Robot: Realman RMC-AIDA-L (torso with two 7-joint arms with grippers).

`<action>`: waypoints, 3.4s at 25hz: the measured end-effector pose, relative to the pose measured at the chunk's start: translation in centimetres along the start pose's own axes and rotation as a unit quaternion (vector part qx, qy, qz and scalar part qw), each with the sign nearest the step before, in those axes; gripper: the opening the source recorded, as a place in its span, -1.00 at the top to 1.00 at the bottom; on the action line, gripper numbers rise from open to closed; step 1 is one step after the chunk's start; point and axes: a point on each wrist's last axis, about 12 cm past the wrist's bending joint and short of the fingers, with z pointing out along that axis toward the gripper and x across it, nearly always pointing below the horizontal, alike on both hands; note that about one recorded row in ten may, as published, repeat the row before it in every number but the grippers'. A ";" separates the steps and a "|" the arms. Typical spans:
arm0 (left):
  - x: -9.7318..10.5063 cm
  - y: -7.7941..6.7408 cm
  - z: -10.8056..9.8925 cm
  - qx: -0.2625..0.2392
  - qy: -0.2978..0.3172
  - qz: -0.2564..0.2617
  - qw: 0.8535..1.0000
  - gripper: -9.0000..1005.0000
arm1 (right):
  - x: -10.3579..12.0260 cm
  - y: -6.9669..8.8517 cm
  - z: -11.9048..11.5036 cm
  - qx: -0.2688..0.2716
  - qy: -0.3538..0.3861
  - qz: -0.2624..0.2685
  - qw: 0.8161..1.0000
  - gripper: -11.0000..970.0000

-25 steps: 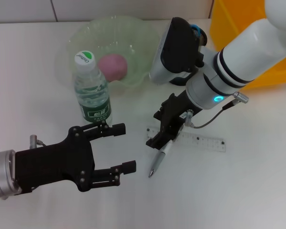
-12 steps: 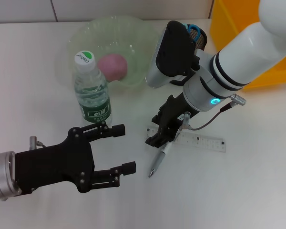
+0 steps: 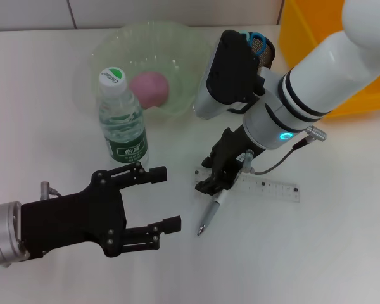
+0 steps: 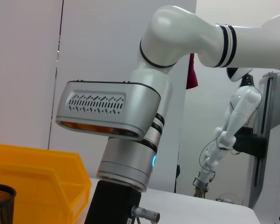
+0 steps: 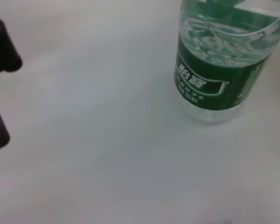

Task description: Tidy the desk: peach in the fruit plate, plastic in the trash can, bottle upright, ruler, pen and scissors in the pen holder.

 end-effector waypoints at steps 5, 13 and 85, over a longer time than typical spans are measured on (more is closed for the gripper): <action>0.0 0.1 0.1 0.001 0.000 0.001 1.000 -0.59 | -0.1 0.1 0.1 0.001 0.001 -0.003 1.000 0.01; -0.1 0.1 0.1 0.001 0.001 0.003 1.000 -0.59 | -0.2 0.0 0.1 0.003 0.001 -0.005 1.000 0.09; -0.1 0.1 0.0 -0.002 0.000 0.005 1.000 -0.60 | 8.4 -5.3 -3.5 0.256 -0.512 0.102 0.814 0.09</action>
